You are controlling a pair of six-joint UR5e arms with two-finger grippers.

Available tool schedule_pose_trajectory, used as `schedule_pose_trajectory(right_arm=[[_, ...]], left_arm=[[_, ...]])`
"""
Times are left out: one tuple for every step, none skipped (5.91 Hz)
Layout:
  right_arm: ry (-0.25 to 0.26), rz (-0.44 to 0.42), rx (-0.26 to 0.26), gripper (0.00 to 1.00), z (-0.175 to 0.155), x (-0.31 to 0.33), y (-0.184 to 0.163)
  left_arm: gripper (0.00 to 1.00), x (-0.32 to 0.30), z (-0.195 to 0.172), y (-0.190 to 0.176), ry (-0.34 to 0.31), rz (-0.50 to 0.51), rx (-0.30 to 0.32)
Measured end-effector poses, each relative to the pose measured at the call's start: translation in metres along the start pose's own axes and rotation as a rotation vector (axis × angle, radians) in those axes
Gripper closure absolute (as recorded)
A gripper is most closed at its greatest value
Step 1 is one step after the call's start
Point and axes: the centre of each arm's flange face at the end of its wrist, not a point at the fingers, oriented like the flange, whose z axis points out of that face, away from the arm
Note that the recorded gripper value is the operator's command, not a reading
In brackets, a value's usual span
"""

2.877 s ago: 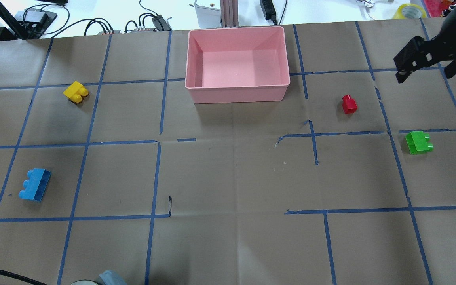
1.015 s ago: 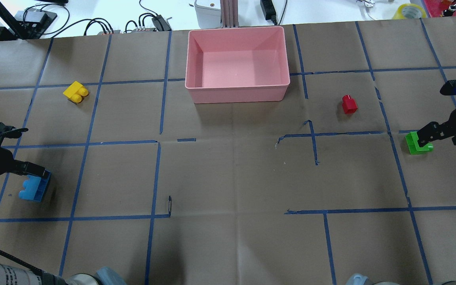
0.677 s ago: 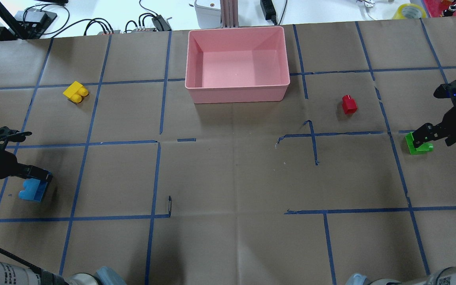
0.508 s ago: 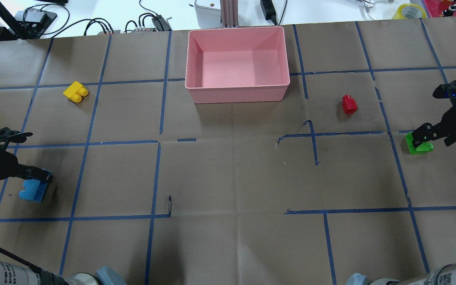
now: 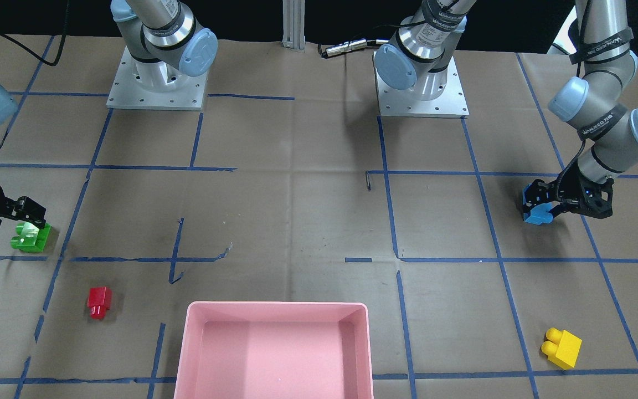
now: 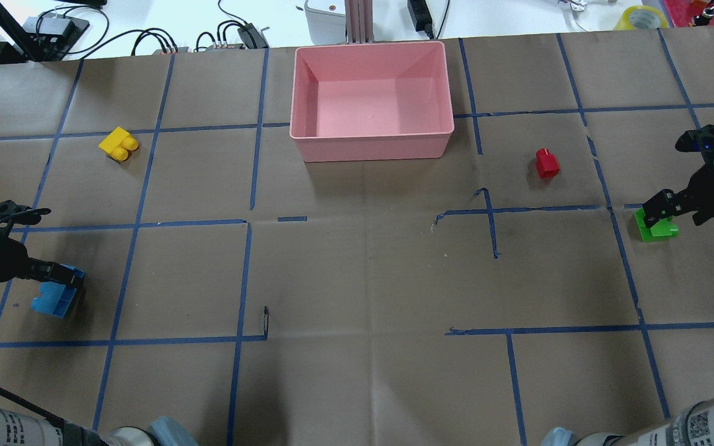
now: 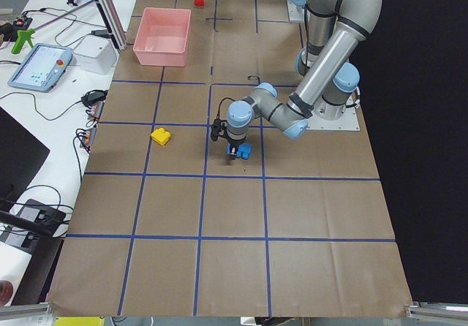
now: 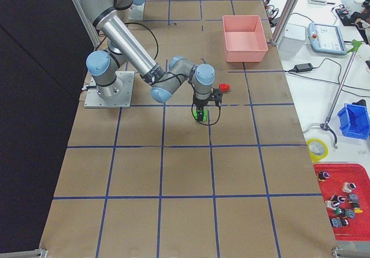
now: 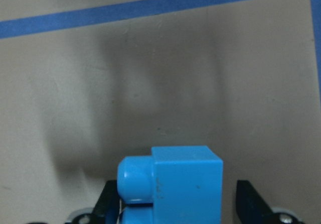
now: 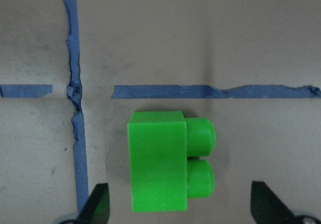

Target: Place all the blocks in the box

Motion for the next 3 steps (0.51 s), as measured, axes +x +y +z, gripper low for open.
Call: schedule_pose_trajectory(right_arm=[[-0.004, -0.001, -0.005, 0.01, 0.006, 0.000, -0.001], [-0.010, -0.001, -0.014, 0.01, 0.013, 0.001, -0.003], [-0.015, -0.002, -0.021, 0.01, 0.018, 0.002, -0.004]], left_arm=[[0.72, 0.000, 0.000, 0.000, -0.001, 0.000, 0.000], [0.85, -0.001, -0.001, 0.000, -0.005, -0.001, -0.003], [0.92, -0.002, -0.005, 0.001, -0.024, -0.003, -0.016]])
